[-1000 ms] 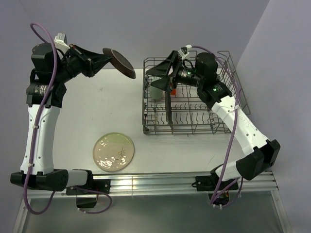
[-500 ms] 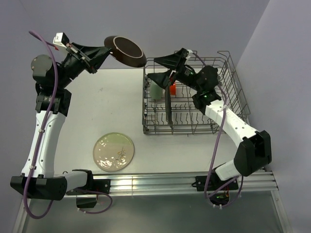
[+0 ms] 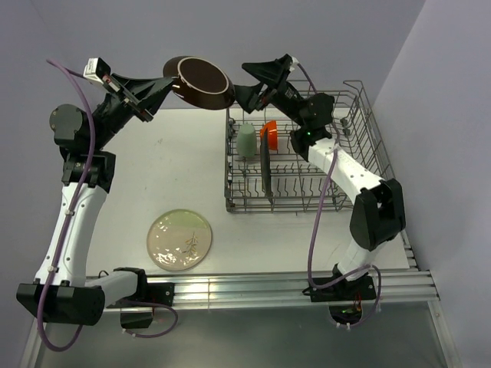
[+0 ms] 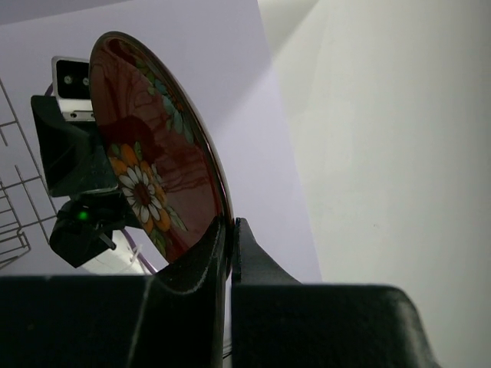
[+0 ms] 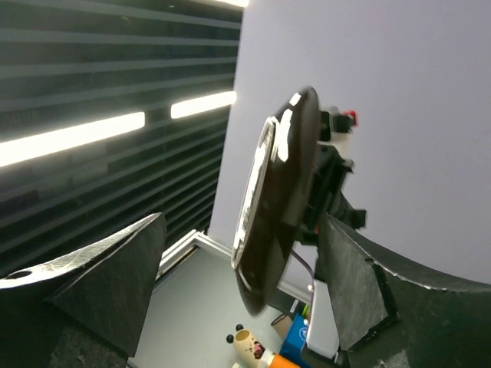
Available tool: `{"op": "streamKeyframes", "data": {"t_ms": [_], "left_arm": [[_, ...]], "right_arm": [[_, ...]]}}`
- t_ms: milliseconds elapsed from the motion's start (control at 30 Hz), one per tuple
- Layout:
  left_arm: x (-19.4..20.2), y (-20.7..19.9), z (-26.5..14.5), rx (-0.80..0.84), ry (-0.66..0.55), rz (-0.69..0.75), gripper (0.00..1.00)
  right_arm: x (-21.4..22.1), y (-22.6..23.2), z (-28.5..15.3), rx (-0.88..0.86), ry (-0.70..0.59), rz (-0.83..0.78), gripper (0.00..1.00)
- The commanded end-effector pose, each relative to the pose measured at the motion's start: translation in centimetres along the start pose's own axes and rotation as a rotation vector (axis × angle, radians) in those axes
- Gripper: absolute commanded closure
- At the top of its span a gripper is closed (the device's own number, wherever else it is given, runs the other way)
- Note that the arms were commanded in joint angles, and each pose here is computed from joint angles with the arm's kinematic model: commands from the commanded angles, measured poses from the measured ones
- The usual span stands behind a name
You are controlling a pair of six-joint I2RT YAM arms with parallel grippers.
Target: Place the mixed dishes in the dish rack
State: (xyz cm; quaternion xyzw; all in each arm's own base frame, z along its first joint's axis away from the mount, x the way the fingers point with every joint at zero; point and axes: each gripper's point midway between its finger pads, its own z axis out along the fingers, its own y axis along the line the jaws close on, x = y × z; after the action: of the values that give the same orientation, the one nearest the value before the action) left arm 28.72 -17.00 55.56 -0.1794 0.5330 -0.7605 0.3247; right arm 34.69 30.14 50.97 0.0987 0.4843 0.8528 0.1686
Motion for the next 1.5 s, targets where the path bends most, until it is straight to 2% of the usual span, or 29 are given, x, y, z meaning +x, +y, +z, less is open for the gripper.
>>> {"op": "streamKeyframes", "data": {"t_ms": [0, 267, 333, 433, 533, 567, 667, 700, 733, 767, 800, 833, 933, 967, 1000, 1033, 1067, 1100, 1133, 1200, 1233, 1267, 1300, 1333, 1367, 1400, 1433, 1467], "left_arm": [[1.9, -3.8, -1.0, 0.135, 0.038, 0.076, 1.0], [1.6, -2.1, -0.7, 0.121, 0.06, 0.045, 1.0], [1.6, -1.7, -0.3, 0.12, 0.066, 0.039, 1.0], [1.5, -1.2, 0.0, 0.115, 0.078, 0.028, 1.0], [1.4, -0.5, 0.3, 0.107, 0.089, 0.015, 1.0], [1.4, 0.0, 0.3, 0.098, 0.097, 0.0, 1.0], [1.4, 0.8, 0.3, 0.103, 0.123, -0.025, 1.0], [1.4, 1.1, 0.2, 0.108, 0.129, -0.031, 1.0], [1.5, 1.4, 0.1, 0.119, 0.139, -0.036, 0.93], [1.8, 1.5, -0.4, 0.158, 0.159, -0.038, 0.45], [2.1, 1.7, -0.7, 0.165, 0.177, -0.04, 0.19], [2.3, 2.5, -1.0, 0.156, 0.185, -0.051, 0.03], [2.9, 3.9, -1.9, 0.085, 0.188, -0.036, 0.01], [2.7, 5.1, -2.1, 0.045, 0.174, 0.012, 0.01], [2.3, 6.6, -2.5, -0.051, 0.145, -0.025, 0.01], [2.0, 7.4, -2.7, -0.095, 0.128, 0.067, 0.01], [1.3, 8.4, -3.0, -0.162, 0.098, 0.095, 0.01], [-0.6, 12.8, -4.4, -0.392, -0.01, -0.018, 0.01], [-1.5, 12.6, -4.9, -0.463, -0.033, 0.133, 0.01], [-3.4, 15.5, -7.0, -0.692, -0.117, 0.17, 0.01], [-4.9, 17.8, -9.5, -0.91, -0.176, 0.204, 0.01], [-5.4, 18.7, -10.6, -0.994, -0.19, 0.228, 0.01], [-6.0, 19.6, -11.4, -1.062, -0.196, 0.248, 0.01], [-6.1, 20.1, -12.7, -1.128, -0.19, 0.288, 0.01], [-7.2, 20.5, -13.9, -1.189, -0.24, 0.331, 0.01], [-7.1, 21.0, -14.8, -1.227, -0.245, 0.359, 0.01], [-7.6, 21.4, -15.9, -1.285, -0.288, 0.388, 0.01], [-7.2, 21.9, -16.1, -1.305, -0.278, 0.404, 0.01]], "right_arm": [[1.5, 5.2, 1.3, -0.138, 0.076, 0.112, 0.16], [2.7, 4.5, 2.3, -0.137, 0.181, 0.175, 0.35], [3.5, 5.5, 2.3, -0.179, 0.226, 0.166, 0.38], [3.8, 5.5, 2.5, -0.174, 0.249, 0.167, 0.49], [4.3, 6.0, 2.3, -0.186, 0.283, 0.161, 0.65], [4.4, 6.0, 2.3, -0.186, 0.293, 0.177, 0.77], [4.6, 5.9, 1.9, -0.185, 0.308, 0.18, 1.0], [4.6, 5.8, 1.7, -0.181, 0.309, 0.178, 1.0], [4.6, 5.7, 1.6, -0.178, 0.312, 0.174, 1.0], [4.6, 5.4, 1.4, -0.166, 0.314, 0.167, 1.0], [4.6, 5.4, 1.2, -0.163, 0.314, 0.157, 1.0], [4.2, 5.6, 0.8, -0.158, 0.304, 0.14, 1.0], [3.5, 5.3, -0.1, -0.111, 0.284, 0.077, 1.0], [2.4, 4.6, -1.0, -0.069, 0.258, 0.06, 1.0], [1.7, 4.4, -1.3, -0.039, 0.233, 0.052, 1.0], [1.7, 4.9, -1.9, -0.033, 0.225, 0.007, 1.0], [0.4, 5.0, -2.9, -0.014, 0.19, -0.017, 1.0], [-0.2, 4.3, -3.6, 0.029, 0.175, -0.013, 1.0], [-0.1, 5.0, -4.3, 0.039, 0.167, -0.076, 1.0], [-1.5, 4.7, -6.0, 0.118, 0.127, -0.145, 1.0], [-1.9, 4.3, -6.6, 0.189, 0.1, -0.205, 1.0], [-1.9, 4.7, -6.8, 0.228, 0.095, -0.248, 1.0], [-3.4, 3.0, -8.0, 0.355, 0.033, -0.163, 1.0], [-3.3, 2.7, -8.5, 0.402, 0.037, -0.325, 1.0], [-2.9, 4.7, -8.0, 0.431, 0.021, -0.412, 1.0], [-4.2, 2.3, -9.5, 0.581, -0.031, -0.443, 1.0], [-3.8, 4.6, -9.0, 0.591, -0.042, -0.542, 1.0], [-4.1, 4.6, -9.5, 0.64, -0.066, -0.564, 1.0]]}}
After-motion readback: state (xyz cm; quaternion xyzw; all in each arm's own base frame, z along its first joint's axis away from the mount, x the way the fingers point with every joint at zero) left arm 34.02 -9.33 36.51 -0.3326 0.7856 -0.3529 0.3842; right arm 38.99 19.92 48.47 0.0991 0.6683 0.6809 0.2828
